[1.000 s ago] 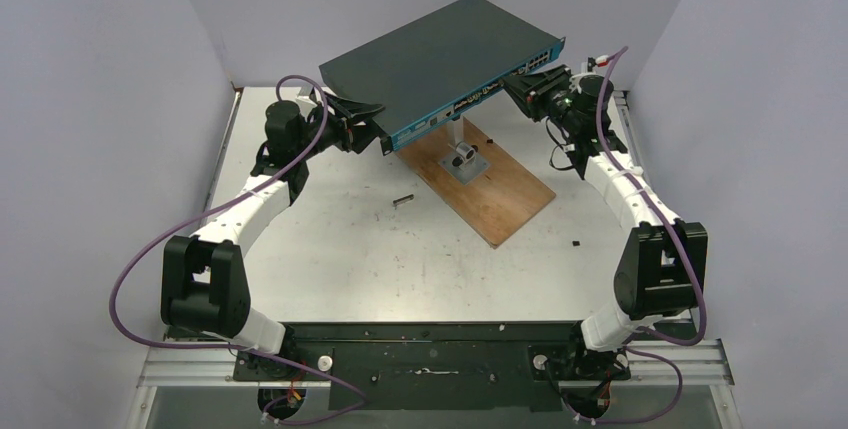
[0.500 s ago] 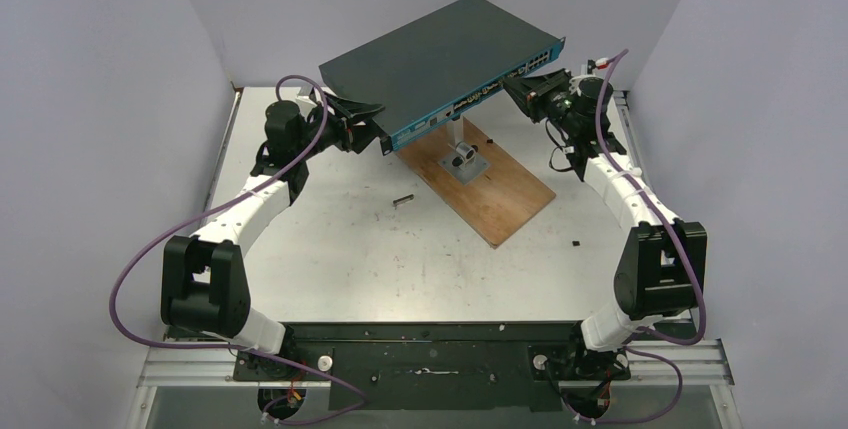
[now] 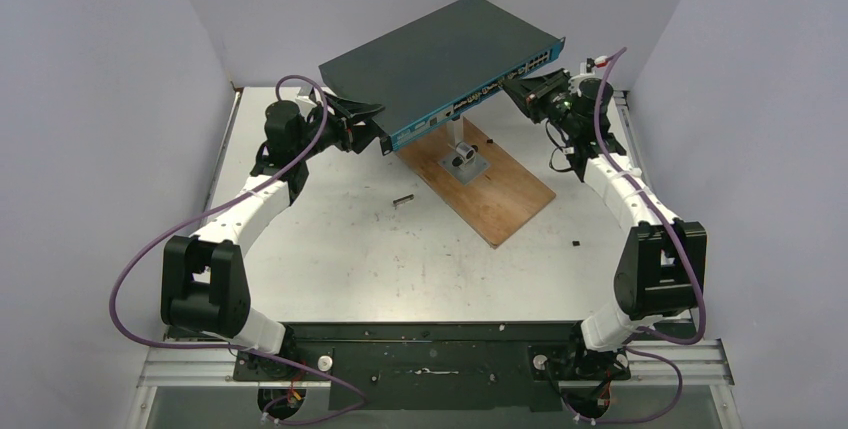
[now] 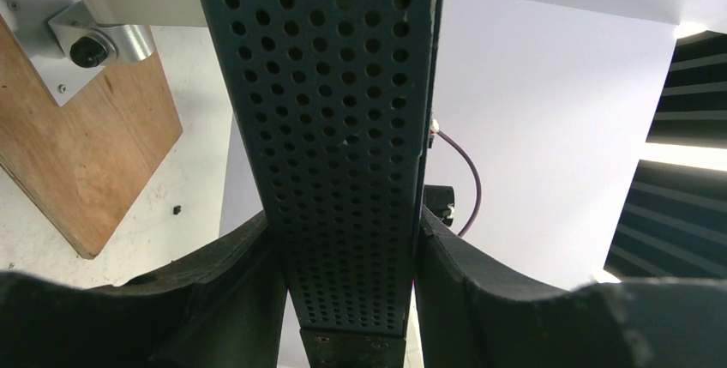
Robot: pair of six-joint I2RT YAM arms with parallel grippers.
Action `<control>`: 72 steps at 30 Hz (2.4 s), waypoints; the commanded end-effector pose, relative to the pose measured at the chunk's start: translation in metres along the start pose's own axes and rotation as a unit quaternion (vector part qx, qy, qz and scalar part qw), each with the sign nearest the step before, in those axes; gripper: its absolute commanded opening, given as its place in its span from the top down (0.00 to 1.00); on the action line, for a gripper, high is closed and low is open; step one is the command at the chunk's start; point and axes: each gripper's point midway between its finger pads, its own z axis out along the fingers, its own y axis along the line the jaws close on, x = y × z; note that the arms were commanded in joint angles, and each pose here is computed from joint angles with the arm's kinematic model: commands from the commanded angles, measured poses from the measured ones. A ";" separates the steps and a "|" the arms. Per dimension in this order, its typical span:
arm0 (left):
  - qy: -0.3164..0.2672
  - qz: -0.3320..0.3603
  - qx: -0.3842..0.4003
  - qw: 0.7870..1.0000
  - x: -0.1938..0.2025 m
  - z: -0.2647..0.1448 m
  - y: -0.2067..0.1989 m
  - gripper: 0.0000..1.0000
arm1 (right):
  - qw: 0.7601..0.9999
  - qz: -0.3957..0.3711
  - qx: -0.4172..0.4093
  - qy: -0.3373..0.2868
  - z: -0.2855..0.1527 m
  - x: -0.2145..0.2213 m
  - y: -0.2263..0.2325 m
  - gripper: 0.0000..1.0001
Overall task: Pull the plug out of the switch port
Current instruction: Pull the connector from the switch port, then place the connector at the center of the board.
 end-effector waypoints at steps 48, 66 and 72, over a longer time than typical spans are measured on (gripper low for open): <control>-0.035 0.031 0.028 0.999 -0.005 0.016 -0.015 1.00 | 0.997 -0.077 -0.009 0.009 -0.078 -0.005 0.048 0.95; -0.030 0.033 0.029 0.999 -0.004 0.017 -0.015 1.00 | 0.991 -0.099 0.073 0.058 -0.108 0.023 -0.002 0.95; -0.030 0.031 0.029 0.999 -0.004 0.017 -0.014 1.00 | 0.980 -0.104 0.112 0.130 -0.108 0.072 -0.036 0.95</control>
